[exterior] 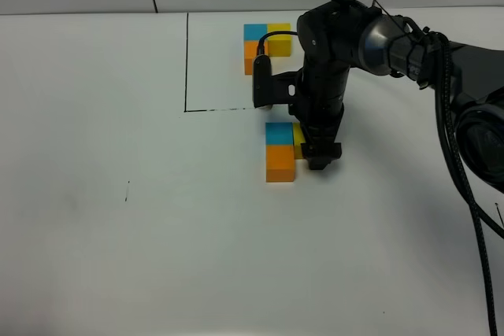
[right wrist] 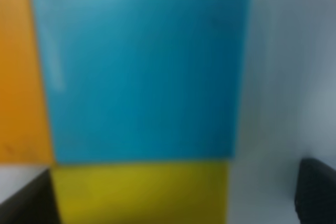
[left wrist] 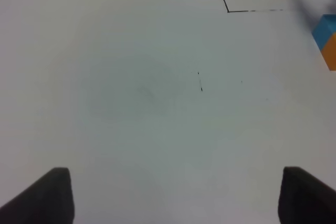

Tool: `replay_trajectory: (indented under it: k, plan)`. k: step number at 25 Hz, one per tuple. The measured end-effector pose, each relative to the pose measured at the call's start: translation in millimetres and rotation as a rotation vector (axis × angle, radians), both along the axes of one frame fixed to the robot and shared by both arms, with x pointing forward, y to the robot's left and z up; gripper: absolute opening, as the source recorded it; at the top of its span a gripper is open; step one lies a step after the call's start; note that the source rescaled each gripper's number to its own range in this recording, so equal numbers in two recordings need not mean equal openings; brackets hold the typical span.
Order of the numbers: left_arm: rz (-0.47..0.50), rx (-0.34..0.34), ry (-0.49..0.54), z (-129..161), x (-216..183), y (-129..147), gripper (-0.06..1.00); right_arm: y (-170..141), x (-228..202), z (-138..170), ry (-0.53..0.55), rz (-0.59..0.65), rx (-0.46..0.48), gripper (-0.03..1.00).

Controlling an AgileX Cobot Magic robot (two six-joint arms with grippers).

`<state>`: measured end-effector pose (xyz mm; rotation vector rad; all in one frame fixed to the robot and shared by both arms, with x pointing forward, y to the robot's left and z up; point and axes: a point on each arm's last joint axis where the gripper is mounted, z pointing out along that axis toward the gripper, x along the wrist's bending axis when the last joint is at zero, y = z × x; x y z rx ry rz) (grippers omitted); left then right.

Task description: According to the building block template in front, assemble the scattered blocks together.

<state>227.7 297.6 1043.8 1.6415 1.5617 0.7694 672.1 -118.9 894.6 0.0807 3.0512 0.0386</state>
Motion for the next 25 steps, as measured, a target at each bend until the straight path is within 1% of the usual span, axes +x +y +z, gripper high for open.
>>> replay_trajectory:
  k: [4, 9, 12, 15, 17, 21, 23, 25]
  plan:
    - [0.0, 0.0, 0.0, 0.0, 0.0, 0.0, 0.68, -26.1, 6.4, 17.6, -0.006, -0.089, 0.001, 0.73]
    - [0.0, 0.0, 0.0, 0.0, 0.0, 0.0, 0.68, -65.3, 6.7, 37.8, 0.008, -0.26, 0.004, 0.73]
    - [0.0, 0.0, 0.0, 0.0, 0.0, 0.0, 0.68, -89.0, 0.5, 55.1, -0.004, -0.384, 0.028, 0.73]
    - [0.0, 0.0, 0.0, 0.0, 0.0, 0.0, 0.68, -114.6, -8.1, 81.2, -0.076, -0.58, 0.094, 0.73]
    - [0.0, 0.0, 0.0, 0.0, 0.0, 0.0, 0.68, -135.0, -15.5, 103.6, -0.161, -0.765, 0.163, 0.73]
    - [0.0, 0.0, 0.0, 0.0, 0.0, 0.0, 0.68, -174.2, -40.1, 138.3, -0.297, -1.113, 0.298, 0.73]
    - [0.0, 0.0, 0.0, 0.0, 0.0, 0.0, 0.68, -191.0, -57.9, 148.9, -0.335, -1.234, 0.331, 0.73]
    - [0.0, 0.0, 0.0, 0.0, 0.0, 0.0, 0.68, -200.2, -78.4, 159.3, -0.363, -1.289, 0.337, 0.73]
